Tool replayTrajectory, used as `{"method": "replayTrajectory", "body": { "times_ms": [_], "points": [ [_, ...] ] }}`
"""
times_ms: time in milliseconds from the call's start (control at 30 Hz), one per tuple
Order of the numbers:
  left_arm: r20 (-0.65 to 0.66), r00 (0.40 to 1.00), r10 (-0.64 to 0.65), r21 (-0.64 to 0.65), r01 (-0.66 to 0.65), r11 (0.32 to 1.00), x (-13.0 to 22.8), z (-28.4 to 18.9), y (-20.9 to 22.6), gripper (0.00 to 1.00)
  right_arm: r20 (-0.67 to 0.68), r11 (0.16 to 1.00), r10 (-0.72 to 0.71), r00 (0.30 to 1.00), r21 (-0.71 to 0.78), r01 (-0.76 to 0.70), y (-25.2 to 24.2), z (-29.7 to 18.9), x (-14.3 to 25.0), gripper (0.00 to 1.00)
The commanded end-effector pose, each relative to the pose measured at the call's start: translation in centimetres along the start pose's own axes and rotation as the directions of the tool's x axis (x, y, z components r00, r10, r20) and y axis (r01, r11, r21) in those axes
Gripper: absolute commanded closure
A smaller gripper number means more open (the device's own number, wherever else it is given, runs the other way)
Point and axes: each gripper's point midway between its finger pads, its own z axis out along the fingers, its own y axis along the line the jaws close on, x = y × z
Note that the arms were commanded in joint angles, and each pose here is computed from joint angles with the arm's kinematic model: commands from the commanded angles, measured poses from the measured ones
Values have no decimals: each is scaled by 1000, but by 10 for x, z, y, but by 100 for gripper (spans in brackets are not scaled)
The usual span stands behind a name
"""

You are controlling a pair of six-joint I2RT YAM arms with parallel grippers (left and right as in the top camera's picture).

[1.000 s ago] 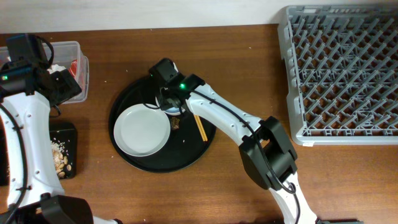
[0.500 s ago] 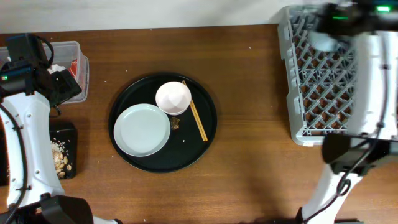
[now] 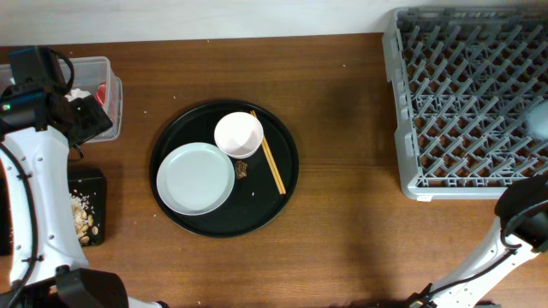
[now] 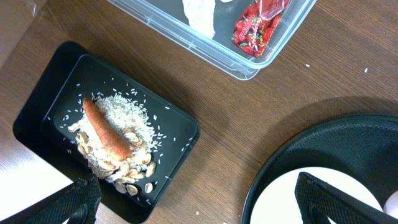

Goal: Sort waste into correct bins and load items into the dishwasher rack
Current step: 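Grasp the cup with the right gripper and place it in the rack, then return the right gripper to the tray and grasp the pink bowl rim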

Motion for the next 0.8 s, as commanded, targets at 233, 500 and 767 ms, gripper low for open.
{"method": "replayTrajectory", "body": {
  "times_ms": [233, 500, 767],
  "points": [
    [-7, 1000, -6, -9, 6, 1000, 2, 2, 1, 1, -104, 996, -91, 990, -22, 89, 35, -5, 34, 11],
    [-7, 1000, -6, -9, 6, 1000, 2, 2, 1, 1, -94, 752, -453, 886, -575, 323, 246, -113, 146, 9],
    [-6, 1000, -6, -9, 6, 1000, 2, 2, 1, 1, 18, 369, -830, 557, -730, 575, 402, -162, 363, 6]
  ]
}}
